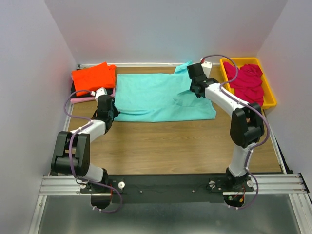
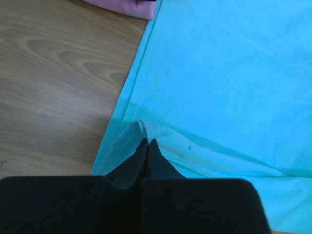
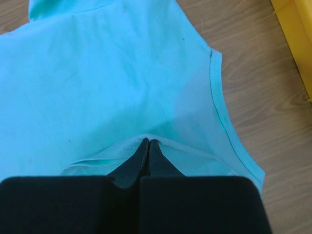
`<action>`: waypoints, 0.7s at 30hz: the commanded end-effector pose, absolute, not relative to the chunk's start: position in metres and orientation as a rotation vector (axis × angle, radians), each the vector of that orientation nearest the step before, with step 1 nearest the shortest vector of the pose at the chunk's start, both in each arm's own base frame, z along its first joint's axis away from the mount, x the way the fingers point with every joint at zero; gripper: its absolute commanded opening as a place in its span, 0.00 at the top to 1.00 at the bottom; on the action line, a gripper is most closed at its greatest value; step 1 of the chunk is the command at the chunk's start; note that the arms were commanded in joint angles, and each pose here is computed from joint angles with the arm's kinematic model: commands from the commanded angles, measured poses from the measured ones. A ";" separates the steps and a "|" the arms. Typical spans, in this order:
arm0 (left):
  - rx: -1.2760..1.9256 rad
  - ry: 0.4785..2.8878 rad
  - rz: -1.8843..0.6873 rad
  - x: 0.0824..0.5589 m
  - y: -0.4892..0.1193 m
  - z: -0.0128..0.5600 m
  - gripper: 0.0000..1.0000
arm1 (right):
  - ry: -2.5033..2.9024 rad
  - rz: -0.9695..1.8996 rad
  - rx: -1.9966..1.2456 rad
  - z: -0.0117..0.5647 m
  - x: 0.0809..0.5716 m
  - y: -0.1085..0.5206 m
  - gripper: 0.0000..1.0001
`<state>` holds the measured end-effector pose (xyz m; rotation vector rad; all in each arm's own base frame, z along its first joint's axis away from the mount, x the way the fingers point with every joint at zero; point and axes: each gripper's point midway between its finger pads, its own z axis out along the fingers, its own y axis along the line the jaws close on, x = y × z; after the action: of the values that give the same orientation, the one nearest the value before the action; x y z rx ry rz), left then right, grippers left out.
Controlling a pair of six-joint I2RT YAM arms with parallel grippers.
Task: Fold and stack the t-shirts
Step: Fold the tshirt
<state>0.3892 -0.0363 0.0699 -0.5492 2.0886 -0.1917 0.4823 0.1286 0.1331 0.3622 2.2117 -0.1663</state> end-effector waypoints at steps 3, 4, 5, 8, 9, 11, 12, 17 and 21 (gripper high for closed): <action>-0.539 2.087 -0.181 0.412 -0.028 0.071 1.00 | 2.190 -0.158 0.337 0.136 0.508 0.131 1.00; -0.540 2.090 -0.178 0.417 -0.028 0.069 1.00 | 2.197 -0.168 0.339 0.130 0.510 0.129 0.99; -0.533 2.096 -0.188 0.419 -0.030 0.068 1.00 | 2.191 -0.167 0.342 0.132 0.512 0.129 0.99; -0.518 2.111 -0.197 0.428 -0.033 0.064 1.00 | 2.185 -0.166 0.356 0.133 0.517 0.126 0.99; -0.519 2.111 -0.189 0.430 -0.031 0.063 1.00 | 2.183 -0.171 0.359 0.134 0.518 0.124 0.99; -0.521 2.119 -0.178 0.434 -0.031 0.060 1.00 | 2.176 -0.174 0.365 0.135 0.521 0.122 0.99; -0.520 2.119 -0.179 0.436 -0.031 0.059 1.00 | 2.175 -0.177 0.364 0.136 0.522 0.121 0.99; -0.507 2.115 -0.178 0.451 -0.032 0.064 1.00 | 2.172 -0.191 0.368 0.135 0.526 0.115 0.99; -0.519 2.129 -0.147 0.459 -0.027 0.061 1.00 | 2.177 -0.192 0.365 0.133 0.529 0.114 0.99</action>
<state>0.4513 -0.0338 0.0624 -0.5245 2.1179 -0.1784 0.5202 0.1156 0.1369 0.3758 2.1771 -0.1774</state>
